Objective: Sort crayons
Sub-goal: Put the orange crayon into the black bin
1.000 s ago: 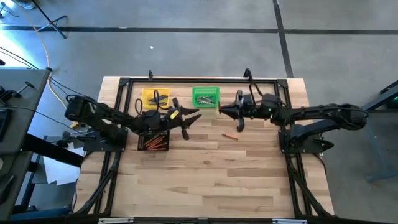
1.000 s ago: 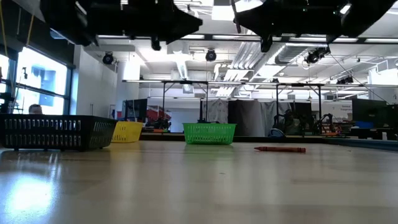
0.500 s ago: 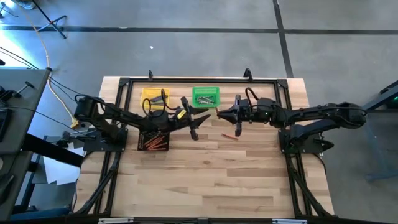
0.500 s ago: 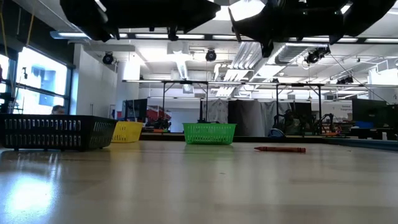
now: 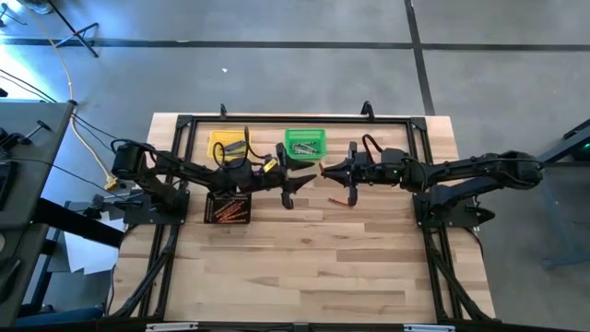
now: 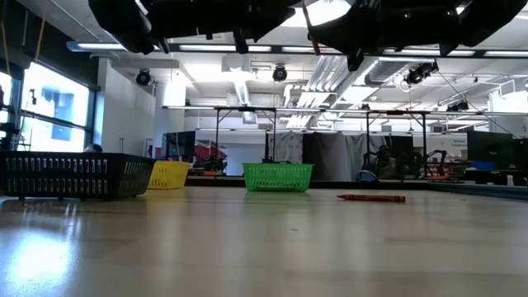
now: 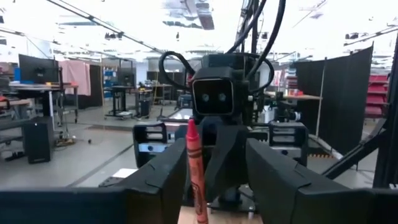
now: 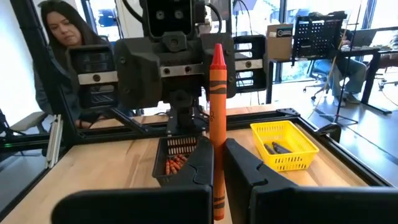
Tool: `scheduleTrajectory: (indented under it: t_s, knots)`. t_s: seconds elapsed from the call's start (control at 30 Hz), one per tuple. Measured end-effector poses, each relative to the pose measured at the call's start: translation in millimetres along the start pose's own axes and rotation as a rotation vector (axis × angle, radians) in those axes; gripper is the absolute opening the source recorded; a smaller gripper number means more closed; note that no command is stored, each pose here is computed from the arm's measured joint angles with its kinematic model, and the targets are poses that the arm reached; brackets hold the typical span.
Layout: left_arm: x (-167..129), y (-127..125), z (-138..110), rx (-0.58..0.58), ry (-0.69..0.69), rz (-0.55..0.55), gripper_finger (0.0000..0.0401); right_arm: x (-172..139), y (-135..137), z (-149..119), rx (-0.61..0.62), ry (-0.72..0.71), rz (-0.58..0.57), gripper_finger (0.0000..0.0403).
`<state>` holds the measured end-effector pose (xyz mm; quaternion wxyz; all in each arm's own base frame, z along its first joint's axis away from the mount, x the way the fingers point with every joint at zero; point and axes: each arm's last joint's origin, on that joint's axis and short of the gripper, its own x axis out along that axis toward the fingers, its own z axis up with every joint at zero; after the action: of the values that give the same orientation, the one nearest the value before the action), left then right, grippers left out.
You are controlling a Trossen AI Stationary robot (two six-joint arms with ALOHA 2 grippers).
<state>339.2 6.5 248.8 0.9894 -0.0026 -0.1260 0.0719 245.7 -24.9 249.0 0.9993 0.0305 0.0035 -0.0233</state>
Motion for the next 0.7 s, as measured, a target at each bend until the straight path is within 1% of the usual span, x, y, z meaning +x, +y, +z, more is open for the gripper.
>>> scheduleTrajectory:
  t_s: [0.27, 0.5, 0.7]
  knots:
    - [1.1, 0.0, 0.5, 0.000, 0.002, 0.005, 0.0177, 0.3, 6.6, 1.9, -0.018, -0.023, 0.022, 0.0002]
    - [1.1, 0.0, 0.3, -0.047, 0.004, 0.005, 0.0182, 1.4, 7.5, 3.6, -0.019, -0.050, 0.021, 0.0002]
    - [1.1, 0.0, 0.2, -0.061, 0.005, 0.004, 0.0182, 9.9, 6.2, -3.1, -0.019, -0.064, 0.002, 0.0002]
